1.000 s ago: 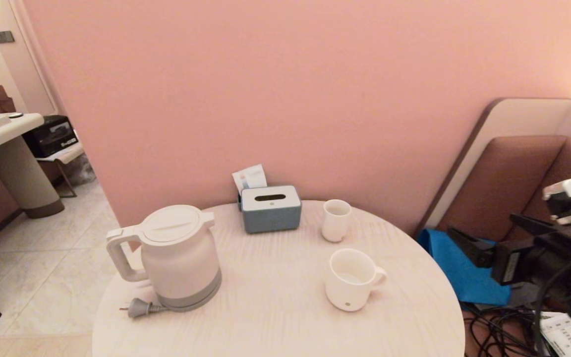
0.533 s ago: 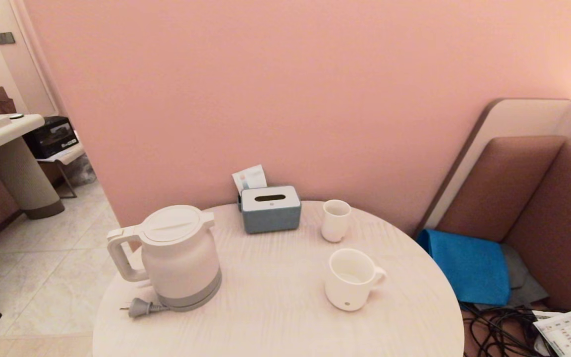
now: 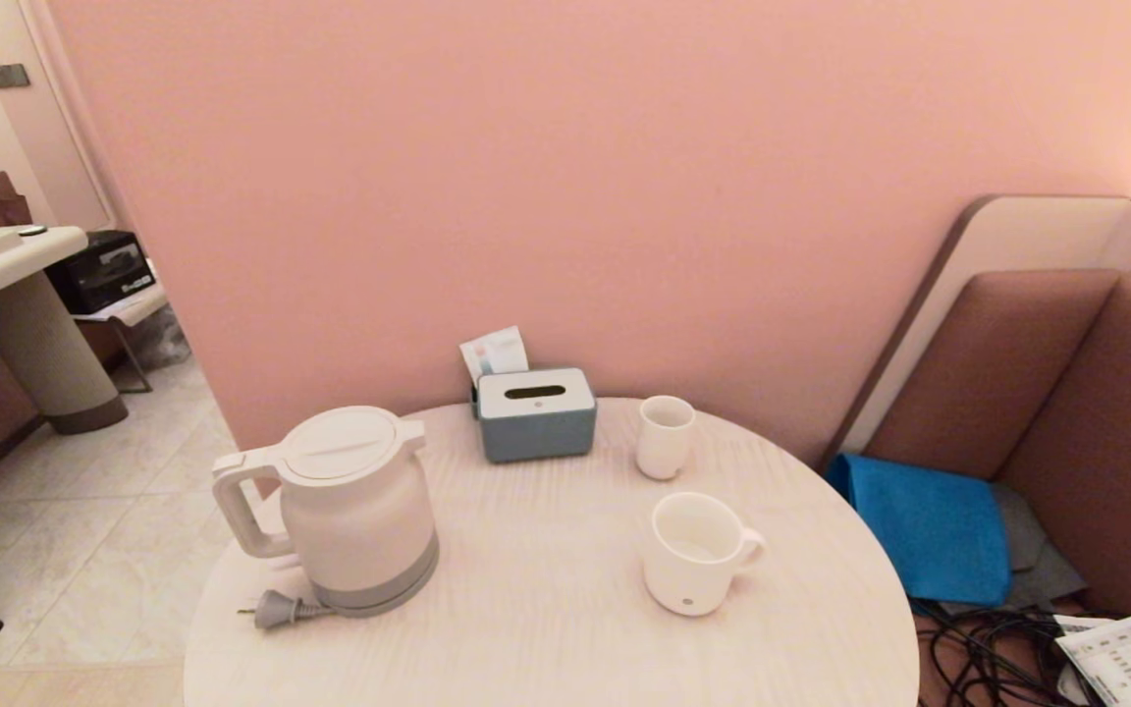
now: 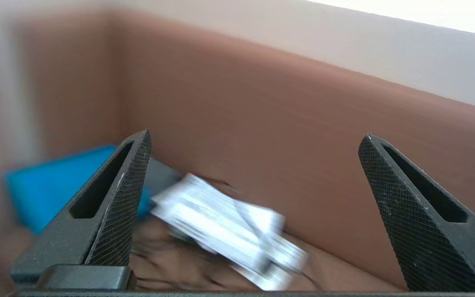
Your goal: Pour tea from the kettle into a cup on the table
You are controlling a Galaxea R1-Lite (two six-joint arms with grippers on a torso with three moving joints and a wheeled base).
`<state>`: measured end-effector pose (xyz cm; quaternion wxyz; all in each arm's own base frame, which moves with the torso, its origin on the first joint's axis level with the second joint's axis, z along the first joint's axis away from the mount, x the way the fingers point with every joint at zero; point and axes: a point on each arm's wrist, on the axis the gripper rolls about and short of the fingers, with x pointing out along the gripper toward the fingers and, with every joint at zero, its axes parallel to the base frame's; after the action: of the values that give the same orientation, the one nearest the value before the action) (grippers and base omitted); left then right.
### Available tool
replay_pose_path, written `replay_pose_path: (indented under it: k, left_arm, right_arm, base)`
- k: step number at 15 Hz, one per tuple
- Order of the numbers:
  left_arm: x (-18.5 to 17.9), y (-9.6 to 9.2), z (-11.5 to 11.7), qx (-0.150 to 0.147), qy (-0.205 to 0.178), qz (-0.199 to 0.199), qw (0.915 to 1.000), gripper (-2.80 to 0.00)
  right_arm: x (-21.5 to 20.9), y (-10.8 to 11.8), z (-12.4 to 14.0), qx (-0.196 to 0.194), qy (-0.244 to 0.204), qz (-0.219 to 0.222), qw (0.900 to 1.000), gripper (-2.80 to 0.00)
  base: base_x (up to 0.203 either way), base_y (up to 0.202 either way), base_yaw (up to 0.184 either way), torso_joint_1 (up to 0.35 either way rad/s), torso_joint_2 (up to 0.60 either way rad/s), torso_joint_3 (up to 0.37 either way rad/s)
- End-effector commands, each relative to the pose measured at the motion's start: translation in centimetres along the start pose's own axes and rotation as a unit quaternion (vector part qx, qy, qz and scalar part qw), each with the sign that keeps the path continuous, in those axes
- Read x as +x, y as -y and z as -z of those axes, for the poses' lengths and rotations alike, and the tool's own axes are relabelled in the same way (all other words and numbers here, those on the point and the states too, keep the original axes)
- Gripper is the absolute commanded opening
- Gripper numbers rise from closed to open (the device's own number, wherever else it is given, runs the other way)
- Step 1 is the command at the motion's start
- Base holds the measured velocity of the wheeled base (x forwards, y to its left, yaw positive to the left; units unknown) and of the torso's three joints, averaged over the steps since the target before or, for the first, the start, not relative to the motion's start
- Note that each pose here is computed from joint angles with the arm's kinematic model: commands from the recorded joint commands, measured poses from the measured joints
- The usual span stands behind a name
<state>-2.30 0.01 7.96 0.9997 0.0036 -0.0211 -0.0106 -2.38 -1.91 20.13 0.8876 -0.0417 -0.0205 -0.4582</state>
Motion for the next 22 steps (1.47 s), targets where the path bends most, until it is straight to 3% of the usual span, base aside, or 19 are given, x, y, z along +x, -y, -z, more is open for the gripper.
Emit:
replay_pose_path:
  k: [1, 3, 5, 7, 9, 12, 13, 15, 22]
  left_arm:
    - [0.0, 0.0, 0.0, 0.0, 0.0, 0.0, 1.0, -2.8]
    - [0.0, 0.0, 0.0, 0.0, 0.0, 0.0, 1.0, -2.8]
    - [0.0, 0.0, 0.0, 0.0, 0.0, 0.0, 1.0, -2.8]
    - [0.0, 0.0, 0.0, 0.0, 0.0, 0.0, 1.0, -2.8]
    - [0.0, 0.0, 0.0, 0.0, 0.0, -0.001, 1.0, -2.8]
    - [0.0, 0.0, 0.0, -0.001, 0.0, -0.001, 1.0, -2.8]
    - [0.0, 0.0, 0.0, -0.001, 0.0, -0.001, 1.0, -2.8]
    - [0.0, 0.0, 0.0, -0.001, 0.0, -0.001, 1.0, -2.8]
    - [0.0, 0.0, 0.0, -0.001, 0.0, -0.001, 1.0, -2.8]
  right_arm:
    - [-1.6, 1.6, 0.8, 0.046, 0.06, -0.108, 0.991, 0.0]
    - [-2.7, 1.5, 2.9, 0.043, 0.083, -0.284, 0.954, 0.0]
    - [-3.1, 0.5, 5.9, 0.034, 0.033, -0.423, 0.905, 0.0]
    - [-3.0, -0.5, 9.4, 0.012, -0.016, -0.462, 0.887, 0.0]
    - [-2.9, -1.0, 10.6, 0.01, -0.014, -0.47, 0.883, 0.0]
    - [-2.4, -1.9, 12.1, 0.003, 0.013, -0.467, 0.884, 0.0]
    - [-2.4, -1.9, 12.3, 0.002, 0.003, -0.467, 0.884, 0.0]
    - [-2.4, -1.9, 12.4, 0.018, -0.011, -0.462, 0.887, 0.0]
    - [-2.4, -1.9, 12.4, 0.014, -0.009, -0.464, 0.886, 0.0]
  base:
    - [0.0, 0.0, 0.0, 0.0, 0.0, 0.0]
    - [0.0, 0.0, 0.0, 0.0, 0.0, 0.0]
    - [0.0, 0.0, 0.0, 0.0, 0.0, 0.0]
    - [0.0, 0.0, 0.0, 0.0, 0.0, 0.0]
    - [0.0, 0.0, 0.0, 0.0, 0.0, 0.0]
    - [0.0, 0.0, 0.0, 0.0, 0.0, 0.0]
    - [0.0, 0.0, 0.0, 0.0, 0.0, 0.0]
    - [0.0, 0.0, 0.0, 0.0, 0.0, 0.0]
    - [0.0, 0.0, 0.0, 0.0, 0.0, 0.0]
